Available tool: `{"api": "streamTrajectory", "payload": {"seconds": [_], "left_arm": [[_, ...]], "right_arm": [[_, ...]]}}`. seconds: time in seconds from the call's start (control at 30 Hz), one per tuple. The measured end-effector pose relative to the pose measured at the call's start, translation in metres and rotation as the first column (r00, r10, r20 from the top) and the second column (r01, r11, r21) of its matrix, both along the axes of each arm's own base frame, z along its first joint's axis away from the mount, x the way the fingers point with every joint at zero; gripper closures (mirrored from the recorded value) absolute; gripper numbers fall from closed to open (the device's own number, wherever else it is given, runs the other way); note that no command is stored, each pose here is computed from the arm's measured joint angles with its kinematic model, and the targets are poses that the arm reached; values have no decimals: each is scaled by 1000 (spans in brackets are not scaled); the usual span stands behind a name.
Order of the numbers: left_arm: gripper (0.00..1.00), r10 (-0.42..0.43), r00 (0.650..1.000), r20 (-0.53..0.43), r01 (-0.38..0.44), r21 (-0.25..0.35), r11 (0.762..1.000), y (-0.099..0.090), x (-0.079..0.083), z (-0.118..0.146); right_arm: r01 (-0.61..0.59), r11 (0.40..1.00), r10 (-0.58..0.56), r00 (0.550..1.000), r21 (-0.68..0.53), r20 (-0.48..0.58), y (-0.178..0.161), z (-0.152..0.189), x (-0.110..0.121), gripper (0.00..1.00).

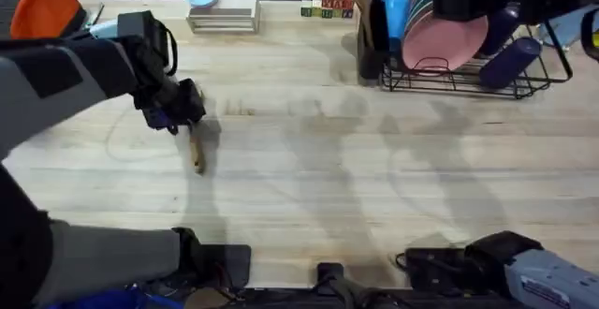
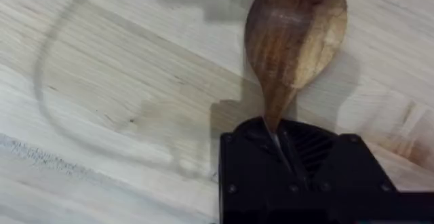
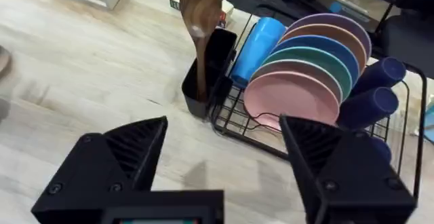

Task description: Pick up the spoon on the table one by one and put them onto the rack

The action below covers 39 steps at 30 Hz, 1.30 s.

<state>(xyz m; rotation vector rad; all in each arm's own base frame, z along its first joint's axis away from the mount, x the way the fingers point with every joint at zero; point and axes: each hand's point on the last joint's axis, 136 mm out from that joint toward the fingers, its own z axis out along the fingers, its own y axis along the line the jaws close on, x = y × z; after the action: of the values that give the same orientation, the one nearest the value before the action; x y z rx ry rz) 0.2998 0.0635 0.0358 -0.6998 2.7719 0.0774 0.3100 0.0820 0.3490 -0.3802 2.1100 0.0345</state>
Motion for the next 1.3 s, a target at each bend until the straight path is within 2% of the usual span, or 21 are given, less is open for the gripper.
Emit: {"api": "streamTrajectory", "payload": {"seconds": [0.23,0.3,0.4,0.5,0.63,0.77,0.87,0.97,1.1,1.3], "left_arm": [[959,-5,996,-90,3,-23,1000,-3,-7,5],[959,-17,997,-77,16,-20,1000,-4,0,14],[959,-48,999,3,48,-4,999,-7,24,40],[959,-89,989,117,88,17,996,-17,47,78],[958,-154,944,293,151,34,988,-39,73,135],[958,-227,854,469,240,34,970,-73,92,185],[958,-275,766,582,315,34,948,-101,101,216],[958,-313,653,689,389,49,920,-130,109,249],[957,-342,502,794,470,81,879,-170,113,288],[957,-322,330,887,556,92,826,-221,110,330]], "right_arm": [[0,1000,0,1000,1,3,0,1,0,4],[0,1000,0,1000,1,4,0,1,1,4],[0,1000,0,1000,2,6,0,1,1,3],[0,1000,0,1000,2,10,0,2,1,4],[-6,1000,6,1000,-5,13,0,2,1,4],[-6,1000,7,1000,-9,14,0,2,2,5],[-3,1000,3,1000,-11,14,0,2,2,4],[-3,1000,3,1000,-11,15,-1,3,1,4],[-3,1000,3,999,-4,36,-2,9,-4,4],[2,1000,-4,996,20,85,-11,27,-31,4]]}}
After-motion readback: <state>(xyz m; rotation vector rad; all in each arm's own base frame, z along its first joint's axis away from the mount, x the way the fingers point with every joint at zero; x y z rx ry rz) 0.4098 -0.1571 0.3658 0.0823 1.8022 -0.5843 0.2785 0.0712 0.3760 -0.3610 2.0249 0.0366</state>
